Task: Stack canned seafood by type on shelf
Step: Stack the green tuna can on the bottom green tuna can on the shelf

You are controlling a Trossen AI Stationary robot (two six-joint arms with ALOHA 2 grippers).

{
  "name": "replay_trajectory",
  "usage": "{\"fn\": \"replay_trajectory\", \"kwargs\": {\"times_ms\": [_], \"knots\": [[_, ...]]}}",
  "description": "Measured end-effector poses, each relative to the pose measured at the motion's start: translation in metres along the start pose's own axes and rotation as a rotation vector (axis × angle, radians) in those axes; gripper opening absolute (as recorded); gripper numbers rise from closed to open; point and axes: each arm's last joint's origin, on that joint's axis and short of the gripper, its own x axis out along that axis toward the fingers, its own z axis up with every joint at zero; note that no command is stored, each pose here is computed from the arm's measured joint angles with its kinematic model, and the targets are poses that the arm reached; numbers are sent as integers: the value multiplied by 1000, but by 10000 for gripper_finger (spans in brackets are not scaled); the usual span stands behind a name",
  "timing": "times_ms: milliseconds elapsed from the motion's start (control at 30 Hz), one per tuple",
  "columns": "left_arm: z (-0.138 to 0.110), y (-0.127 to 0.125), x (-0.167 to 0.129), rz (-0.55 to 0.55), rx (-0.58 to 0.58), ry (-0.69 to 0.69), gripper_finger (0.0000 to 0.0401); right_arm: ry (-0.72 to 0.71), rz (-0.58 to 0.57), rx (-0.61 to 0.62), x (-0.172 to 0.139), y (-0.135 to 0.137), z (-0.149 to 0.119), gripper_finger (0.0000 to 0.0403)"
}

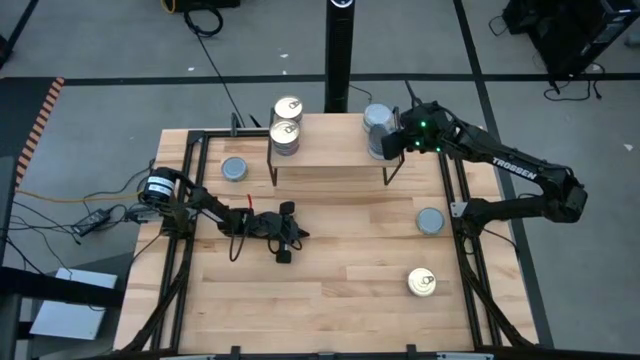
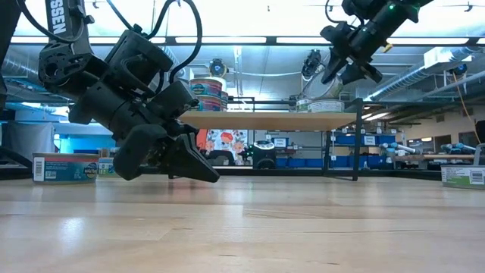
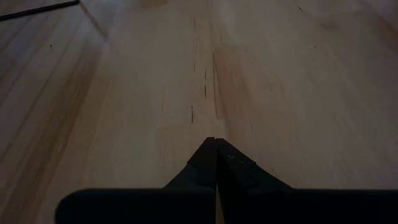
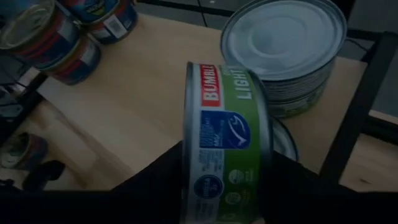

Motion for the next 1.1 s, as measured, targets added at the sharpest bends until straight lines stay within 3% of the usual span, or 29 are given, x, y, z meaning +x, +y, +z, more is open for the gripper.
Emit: {"fn": "replay_trajectory", "kwargs": {"times_ms": [300,700,1100], "knots": [[0,0,0,0,0,0,4,-32,125,43,0,9,5,154],[0,0,0,0,0,1,4,18,101,63,17,6,1,157],[-1,0,0,-1,-12,7,4,56,43,49,20,-2,-2,199]]}}
